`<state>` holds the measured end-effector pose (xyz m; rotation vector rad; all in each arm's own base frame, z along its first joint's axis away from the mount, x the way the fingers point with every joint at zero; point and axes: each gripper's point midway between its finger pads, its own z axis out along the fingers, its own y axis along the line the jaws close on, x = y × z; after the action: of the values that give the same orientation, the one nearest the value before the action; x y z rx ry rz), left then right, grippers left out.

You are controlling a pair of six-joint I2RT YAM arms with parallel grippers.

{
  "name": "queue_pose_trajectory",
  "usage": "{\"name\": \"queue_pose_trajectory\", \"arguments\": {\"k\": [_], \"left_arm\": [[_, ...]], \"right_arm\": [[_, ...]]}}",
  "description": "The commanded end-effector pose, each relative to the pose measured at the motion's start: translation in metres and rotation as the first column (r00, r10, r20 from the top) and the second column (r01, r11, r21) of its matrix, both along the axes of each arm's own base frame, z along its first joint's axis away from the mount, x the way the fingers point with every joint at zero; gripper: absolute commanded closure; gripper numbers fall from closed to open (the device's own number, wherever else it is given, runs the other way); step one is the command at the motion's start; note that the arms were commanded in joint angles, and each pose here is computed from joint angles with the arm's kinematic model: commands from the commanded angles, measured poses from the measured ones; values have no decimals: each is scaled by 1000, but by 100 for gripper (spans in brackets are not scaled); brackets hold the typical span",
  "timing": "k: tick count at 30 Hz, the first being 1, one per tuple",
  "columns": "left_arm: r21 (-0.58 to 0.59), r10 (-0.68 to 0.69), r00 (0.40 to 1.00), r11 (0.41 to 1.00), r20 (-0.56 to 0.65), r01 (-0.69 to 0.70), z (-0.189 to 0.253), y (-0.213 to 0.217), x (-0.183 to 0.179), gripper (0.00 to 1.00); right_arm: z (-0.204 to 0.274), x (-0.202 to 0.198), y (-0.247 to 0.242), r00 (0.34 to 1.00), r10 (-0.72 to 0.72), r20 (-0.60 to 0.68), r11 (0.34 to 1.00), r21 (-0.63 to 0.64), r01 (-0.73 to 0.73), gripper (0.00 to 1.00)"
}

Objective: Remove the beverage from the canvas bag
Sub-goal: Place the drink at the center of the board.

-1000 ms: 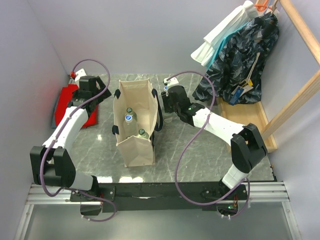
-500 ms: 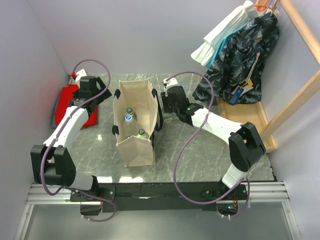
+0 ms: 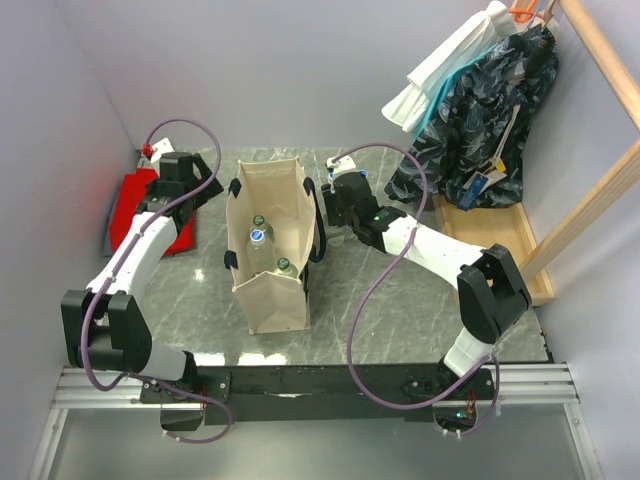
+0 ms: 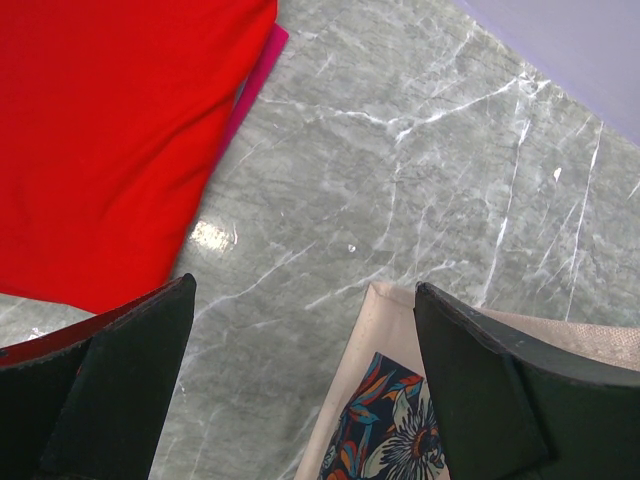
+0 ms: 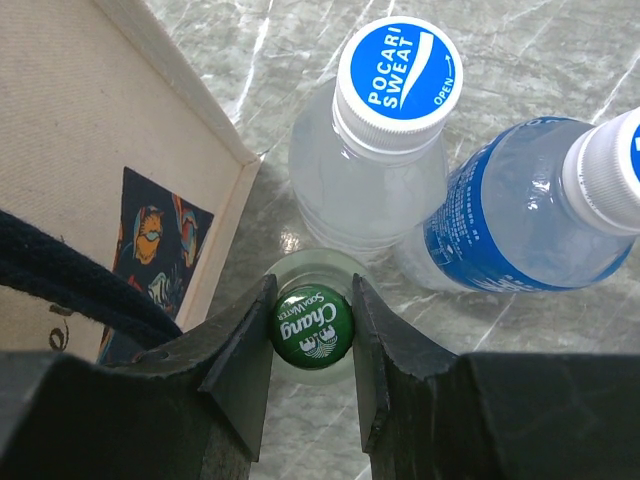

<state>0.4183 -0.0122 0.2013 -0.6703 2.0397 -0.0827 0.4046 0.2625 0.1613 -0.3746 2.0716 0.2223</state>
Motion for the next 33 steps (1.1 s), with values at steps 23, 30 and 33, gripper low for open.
{"name": "queue_pose_trajectory", "arguments": {"k": [23,30,33], "left_arm": [[-13,-12,999,1000,46,13,15,-2,6,4],[-19,-15,999,1000,48,16,15,-4,6,4],[-16,-16,999,1000,50,17,16,-3,6,4]], "right_arm": [[47,6,5,994,-44,105,996,84,35,64],[48,6,3,993,-49,105,996,81,41,58],[46,5,4,994,-48,98,996,82,40,49]]}}
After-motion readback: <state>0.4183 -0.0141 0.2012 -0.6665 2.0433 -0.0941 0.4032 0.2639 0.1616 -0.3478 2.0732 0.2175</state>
